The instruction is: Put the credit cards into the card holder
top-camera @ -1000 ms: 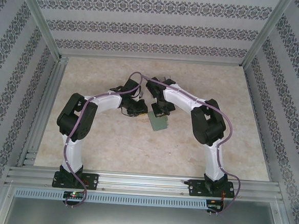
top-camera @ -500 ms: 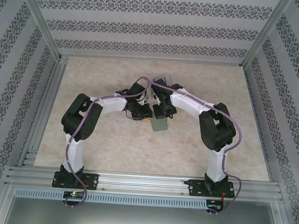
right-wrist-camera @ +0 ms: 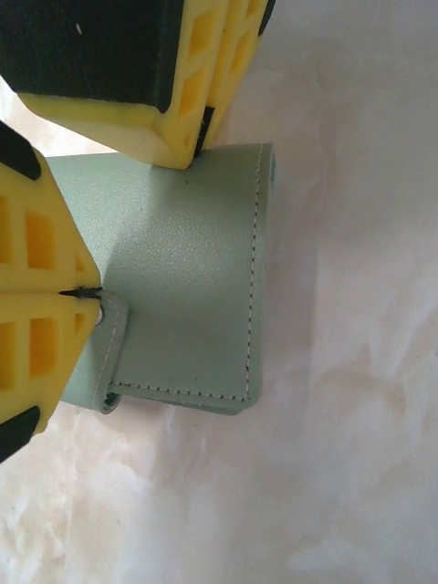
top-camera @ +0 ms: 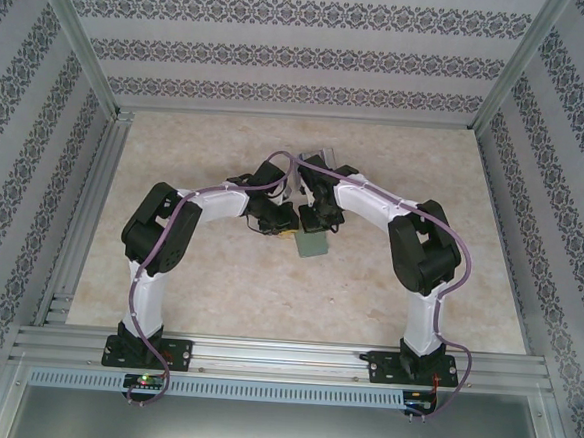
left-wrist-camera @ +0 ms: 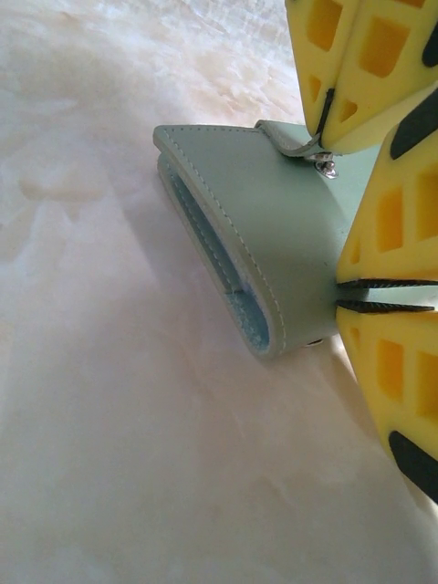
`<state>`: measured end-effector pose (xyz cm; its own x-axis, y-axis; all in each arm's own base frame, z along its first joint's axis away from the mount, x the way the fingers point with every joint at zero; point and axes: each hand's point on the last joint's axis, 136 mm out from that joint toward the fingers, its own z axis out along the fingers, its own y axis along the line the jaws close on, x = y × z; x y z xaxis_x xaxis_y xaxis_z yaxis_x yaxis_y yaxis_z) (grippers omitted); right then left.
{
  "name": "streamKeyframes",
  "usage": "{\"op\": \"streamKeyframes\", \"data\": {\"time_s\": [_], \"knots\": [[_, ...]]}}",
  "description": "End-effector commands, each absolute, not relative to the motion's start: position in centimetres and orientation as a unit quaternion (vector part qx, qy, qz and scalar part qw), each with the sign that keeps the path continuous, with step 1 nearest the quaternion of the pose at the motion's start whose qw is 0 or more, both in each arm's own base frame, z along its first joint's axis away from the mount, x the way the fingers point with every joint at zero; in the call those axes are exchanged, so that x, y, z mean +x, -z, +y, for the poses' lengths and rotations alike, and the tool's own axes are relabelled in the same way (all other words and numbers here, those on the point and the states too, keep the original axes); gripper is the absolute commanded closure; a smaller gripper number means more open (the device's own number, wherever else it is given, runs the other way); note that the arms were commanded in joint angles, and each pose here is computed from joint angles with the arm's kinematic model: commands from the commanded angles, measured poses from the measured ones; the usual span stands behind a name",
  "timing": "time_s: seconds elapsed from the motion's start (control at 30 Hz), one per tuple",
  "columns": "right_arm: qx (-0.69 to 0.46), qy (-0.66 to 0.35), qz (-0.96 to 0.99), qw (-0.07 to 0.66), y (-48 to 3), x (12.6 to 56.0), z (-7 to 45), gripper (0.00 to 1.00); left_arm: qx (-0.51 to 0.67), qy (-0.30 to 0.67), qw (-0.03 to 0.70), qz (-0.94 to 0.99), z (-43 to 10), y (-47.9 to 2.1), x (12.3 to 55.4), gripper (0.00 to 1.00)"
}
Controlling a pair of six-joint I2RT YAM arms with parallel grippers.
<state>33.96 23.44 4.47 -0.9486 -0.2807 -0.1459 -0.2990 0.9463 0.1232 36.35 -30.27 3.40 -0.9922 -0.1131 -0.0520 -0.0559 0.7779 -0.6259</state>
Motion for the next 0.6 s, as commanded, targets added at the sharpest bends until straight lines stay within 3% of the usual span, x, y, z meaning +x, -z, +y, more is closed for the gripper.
{"op": "streamKeyframes", "data": {"time_s": [0.0, 0.57], "knots": [[-0.153, -0.052, 0.986, 0.045, -3.3, 33.4, 22.3, 0.95, -0.036, 0.325, 0.039, 0.944, -31.2, -2.8, 36.2, 0.85], [-0.157, -0.080, 0.984, 0.010, -2.9, 31.9, 23.0, 0.95, -0.035, 0.322, 0.040, 0.945, -31.1, -2.8, 36.1, 0.85]]}}
